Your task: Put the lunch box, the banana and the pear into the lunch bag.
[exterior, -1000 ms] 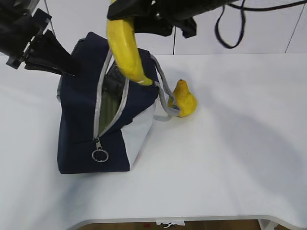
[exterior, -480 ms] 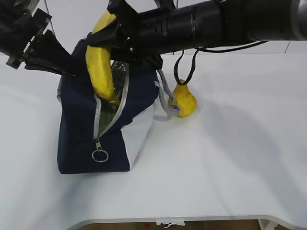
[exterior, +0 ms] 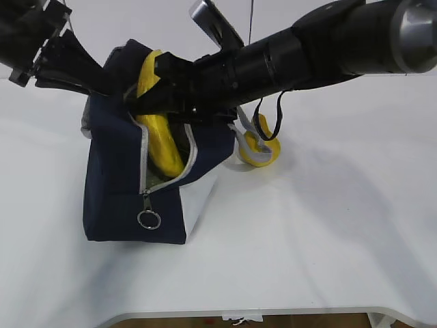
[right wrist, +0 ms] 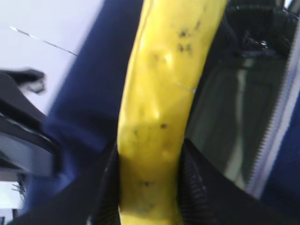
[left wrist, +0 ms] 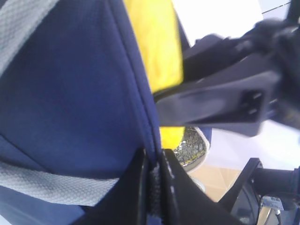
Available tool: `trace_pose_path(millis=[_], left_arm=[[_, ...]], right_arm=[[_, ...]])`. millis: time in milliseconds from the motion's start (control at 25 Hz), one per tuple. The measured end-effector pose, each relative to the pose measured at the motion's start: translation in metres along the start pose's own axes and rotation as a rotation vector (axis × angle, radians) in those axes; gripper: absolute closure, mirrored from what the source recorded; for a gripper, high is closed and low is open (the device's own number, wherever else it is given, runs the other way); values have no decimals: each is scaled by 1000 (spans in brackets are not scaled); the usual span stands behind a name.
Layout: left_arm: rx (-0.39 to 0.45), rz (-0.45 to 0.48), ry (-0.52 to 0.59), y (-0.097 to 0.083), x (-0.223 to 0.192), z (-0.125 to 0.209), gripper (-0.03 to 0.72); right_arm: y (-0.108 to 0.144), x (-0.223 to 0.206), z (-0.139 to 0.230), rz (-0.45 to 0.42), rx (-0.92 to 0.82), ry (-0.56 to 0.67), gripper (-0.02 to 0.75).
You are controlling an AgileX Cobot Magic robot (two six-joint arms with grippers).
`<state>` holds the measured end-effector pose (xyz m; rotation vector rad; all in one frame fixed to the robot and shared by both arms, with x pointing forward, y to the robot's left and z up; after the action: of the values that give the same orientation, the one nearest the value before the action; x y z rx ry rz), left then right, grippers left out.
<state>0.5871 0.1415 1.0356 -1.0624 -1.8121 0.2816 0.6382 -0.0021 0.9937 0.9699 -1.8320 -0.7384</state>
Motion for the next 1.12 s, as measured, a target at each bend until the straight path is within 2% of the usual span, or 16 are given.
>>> trace_pose_path(millis=[320, 640, 760, 920, 1120], left_arm=[[-18, 5, -26, -5, 5, -9, 673], [-19, 9, -31, -6, 5, -10, 673], [-23, 3, -28, -6, 6, -9, 673], [-44, -38, 6, 0, 6, -4, 673], [-88, -118, 64, 11, 10, 5, 673]], right_arm=[[-9, -6, 7, 9, 6, 42, 435], [-11, -7, 8, 15, 10, 50, 282], [-13, -3, 9, 3, -1, 73, 266], [-21, 10, 5, -11, -38, 99, 261], [-35, 38, -10, 40, -43, 75, 262]])
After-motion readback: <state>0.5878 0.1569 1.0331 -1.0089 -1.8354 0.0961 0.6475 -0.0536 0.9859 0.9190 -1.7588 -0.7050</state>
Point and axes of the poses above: a point on each arm's last joint axis where the gripper is mounted, x pointing back along that axis away from the gripper, y along the wrist's bending axis when the last joint is at zero, z = x × y, the point moved 7 cm from there along -x, pointing out along that axis toward the gripper, and after that the axes turned 9 degrees about -x, right-handed, at the moved point
